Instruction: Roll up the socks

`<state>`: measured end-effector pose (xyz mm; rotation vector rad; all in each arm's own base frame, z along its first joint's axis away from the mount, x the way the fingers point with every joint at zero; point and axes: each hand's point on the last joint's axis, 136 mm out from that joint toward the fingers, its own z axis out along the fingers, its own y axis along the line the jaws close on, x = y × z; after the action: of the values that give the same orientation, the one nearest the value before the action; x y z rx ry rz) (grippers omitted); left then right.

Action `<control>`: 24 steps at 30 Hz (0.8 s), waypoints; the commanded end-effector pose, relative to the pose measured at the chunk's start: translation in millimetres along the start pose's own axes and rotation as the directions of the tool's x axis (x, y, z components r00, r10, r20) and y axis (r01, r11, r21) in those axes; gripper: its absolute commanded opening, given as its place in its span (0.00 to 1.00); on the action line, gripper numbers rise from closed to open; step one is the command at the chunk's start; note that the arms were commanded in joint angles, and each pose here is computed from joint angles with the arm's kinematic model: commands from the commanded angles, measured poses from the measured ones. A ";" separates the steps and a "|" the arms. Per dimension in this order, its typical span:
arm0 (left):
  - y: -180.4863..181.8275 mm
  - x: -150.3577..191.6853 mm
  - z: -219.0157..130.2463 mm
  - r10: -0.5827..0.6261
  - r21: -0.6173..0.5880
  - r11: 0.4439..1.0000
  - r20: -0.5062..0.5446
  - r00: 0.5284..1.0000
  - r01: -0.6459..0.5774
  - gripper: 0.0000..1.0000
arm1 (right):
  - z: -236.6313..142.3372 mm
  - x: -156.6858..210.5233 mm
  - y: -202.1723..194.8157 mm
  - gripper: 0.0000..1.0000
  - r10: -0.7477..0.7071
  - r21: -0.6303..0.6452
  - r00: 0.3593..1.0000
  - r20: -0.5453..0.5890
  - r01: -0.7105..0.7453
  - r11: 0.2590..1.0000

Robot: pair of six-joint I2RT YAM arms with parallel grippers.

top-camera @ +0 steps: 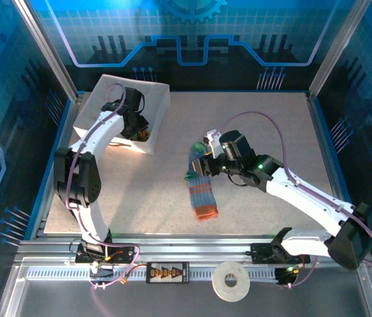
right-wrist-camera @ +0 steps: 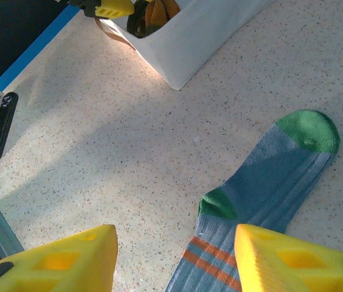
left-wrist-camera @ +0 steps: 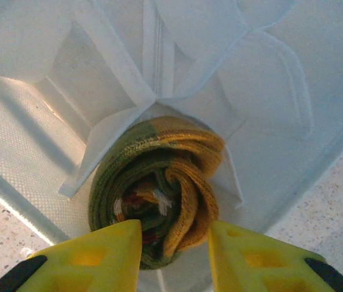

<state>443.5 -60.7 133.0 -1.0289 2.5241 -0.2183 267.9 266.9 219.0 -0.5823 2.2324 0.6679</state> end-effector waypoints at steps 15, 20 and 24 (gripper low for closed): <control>12.7 -2.9 38.9 0.084 -0.080 0.993 -0.029 0.996 -0.086 0.20 | 4.9 5.1 4.0 0.52 0.006 -0.012 0.999 -0.033 -0.006 1.000; 4.5 -10.9 29.3 0.068 -0.051 0.996 0.000 0.998 -0.068 0.33 | 14.7 24.9 -7.9 0.51 0.015 0.036 0.996 -0.091 -0.012 0.999; -8.4 -20.2 -10.8 0.032 0.015 0.999 0.052 0.998 -0.033 0.66 | 20.3 59.9 -30.7 0.48 0.071 0.129 0.983 -0.172 -0.049 0.990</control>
<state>460.9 -52.5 110.9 -0.9706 2.5489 -0.1500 266.8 261.1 185.8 -0.5658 2.3275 0.6115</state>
